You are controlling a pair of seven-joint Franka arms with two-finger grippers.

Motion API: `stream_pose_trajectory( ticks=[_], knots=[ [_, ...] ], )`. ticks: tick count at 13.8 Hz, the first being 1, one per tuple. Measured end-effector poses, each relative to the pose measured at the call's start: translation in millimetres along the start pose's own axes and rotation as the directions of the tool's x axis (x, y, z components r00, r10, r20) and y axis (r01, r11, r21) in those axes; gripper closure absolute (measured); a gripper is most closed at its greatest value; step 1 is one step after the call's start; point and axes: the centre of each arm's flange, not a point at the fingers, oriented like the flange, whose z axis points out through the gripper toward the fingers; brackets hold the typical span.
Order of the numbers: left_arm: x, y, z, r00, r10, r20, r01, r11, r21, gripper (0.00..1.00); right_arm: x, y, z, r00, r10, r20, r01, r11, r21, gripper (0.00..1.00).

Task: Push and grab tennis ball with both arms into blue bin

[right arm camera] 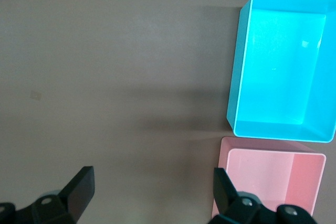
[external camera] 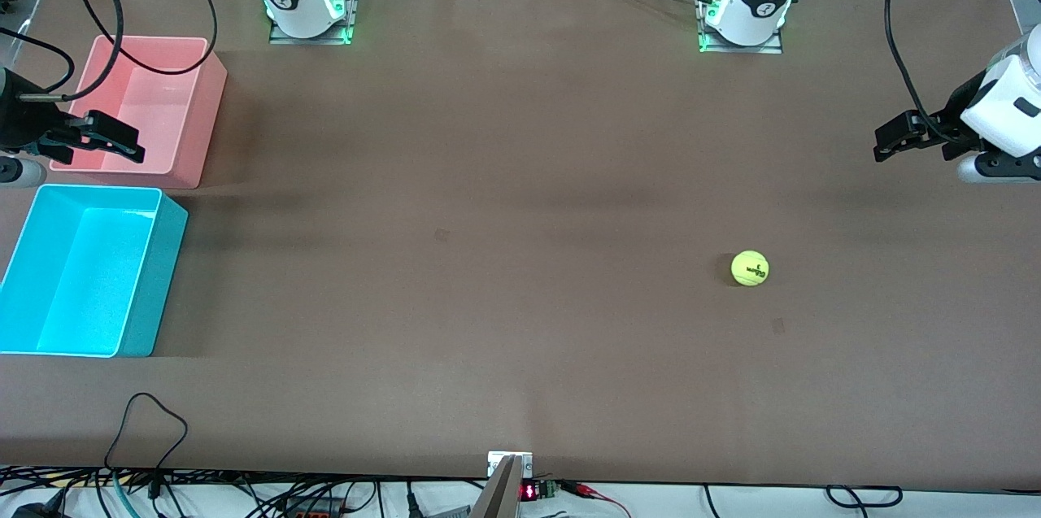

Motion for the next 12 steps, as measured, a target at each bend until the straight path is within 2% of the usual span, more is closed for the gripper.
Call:
stream_pose_trajectory(
  ticks=[1, 3, 4, 5, 6, 8, 9, 12],
  knots=[
    [1, 0, 6, 1.0, 0.0, 0.015, 0.0, 1.0, 0.0, 0.11, 0, 0, 0, 1.0, 0.0, -0.002, 0.0, 1.0, 0.0, 0.0],
    [5, -1, 28, 0.998, 0.004, 0.065, -0.004, 1.0, -0.001, 0.33, 1, -1, 0, 1.0, -0.002, -0.005, 0.002, 1.0, -0.002, 0.0],
    [10, -1, 44, 0.995, 0.035, 0.096, -0.035, 0.999, -0.006, 0.45, 1, -2, 0, 1.0, -0.004, -0.004, 0.004, 1.0, -0.004, 0.0],
    [17, -1, 61, 0.985, 0.117, 0.125, -0.116, 0.993, -0.019, 0.55, 2, -2, 3, 1.0, -0.004, 0.0, 0.004, 1.0, -0.006, 0.0],
    [24, -3, 80, 0.961, 0.236, 0.145, -0.232, 0.972, -0.042, 0.66, 4, -2, 7, 1.0, -0.005, 0.01, 0.005, 1.0, -0.005, 0.0],
    [40, -10, 119, 0.877, 0.453, 0.159, -0.443, 0.891, -0.097, 0.87, 10, -4, 23, 0.999, -0.009, 0.038, 0.009, 1.0, -0.004, 0.0],
    [46, -13, 137, 0.836, 0.522, 0.169, -0.507, 0.853, -0.124, 0.98, 14, -4, 31, 0.999, -0.01, 0.051, 0.01, 1.0, -0.004, 0.0],
    [59, -17, 187, 0.722, 0.67, 0.172, -0.643, 0.742, -0.19, 0.99, 20, -1, 47, 0.997, -0.007, 0.083, 0.007, 1.0, -0.004, 0.0]
  ],
)
